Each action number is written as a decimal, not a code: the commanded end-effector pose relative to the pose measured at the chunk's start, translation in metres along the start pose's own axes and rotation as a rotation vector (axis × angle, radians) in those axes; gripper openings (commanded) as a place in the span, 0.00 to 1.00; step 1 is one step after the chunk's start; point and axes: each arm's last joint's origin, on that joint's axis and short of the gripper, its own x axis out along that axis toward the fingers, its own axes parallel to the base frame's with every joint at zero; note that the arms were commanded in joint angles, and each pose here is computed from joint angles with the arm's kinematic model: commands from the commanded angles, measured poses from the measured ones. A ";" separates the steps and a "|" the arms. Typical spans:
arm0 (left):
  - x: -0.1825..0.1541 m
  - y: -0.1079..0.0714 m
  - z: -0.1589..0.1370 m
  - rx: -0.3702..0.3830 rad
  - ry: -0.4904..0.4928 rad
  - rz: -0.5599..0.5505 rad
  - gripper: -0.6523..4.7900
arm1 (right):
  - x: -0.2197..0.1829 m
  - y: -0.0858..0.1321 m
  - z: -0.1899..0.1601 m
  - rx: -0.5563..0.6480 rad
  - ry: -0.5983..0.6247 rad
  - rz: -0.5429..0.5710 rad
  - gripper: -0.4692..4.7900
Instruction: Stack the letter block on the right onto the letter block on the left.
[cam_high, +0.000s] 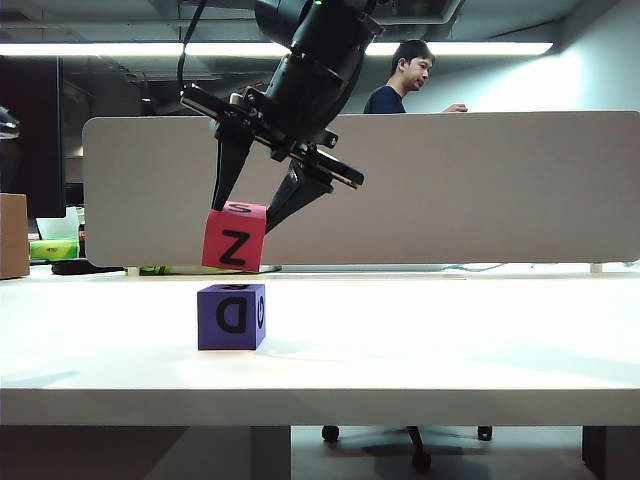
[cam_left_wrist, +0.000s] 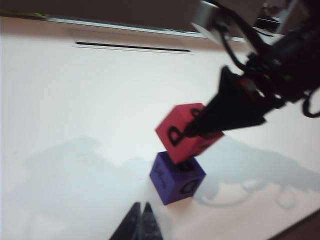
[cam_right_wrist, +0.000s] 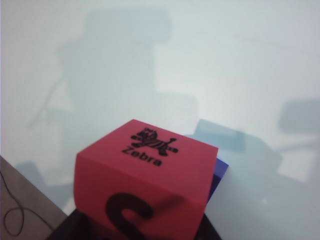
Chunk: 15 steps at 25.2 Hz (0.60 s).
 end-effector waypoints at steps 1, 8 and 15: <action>0.000 0.001 0.003 0.009 -0.022 0.044 0.12 | -0.001 0.000 -0.002 0.002 0.013 -0.042 0.47; 0.000 0.001 0.003 0.009 -0.022 0.044 0.12 | 0.000 -0.001 -0.003 -0.001 0.019 -0.051 0.47; 0.000 0.001 0.003 0.009 -0.021 0.044 0.12 | 0.001 0.002 -0.005 -0.005 0.032 -0.019 0.47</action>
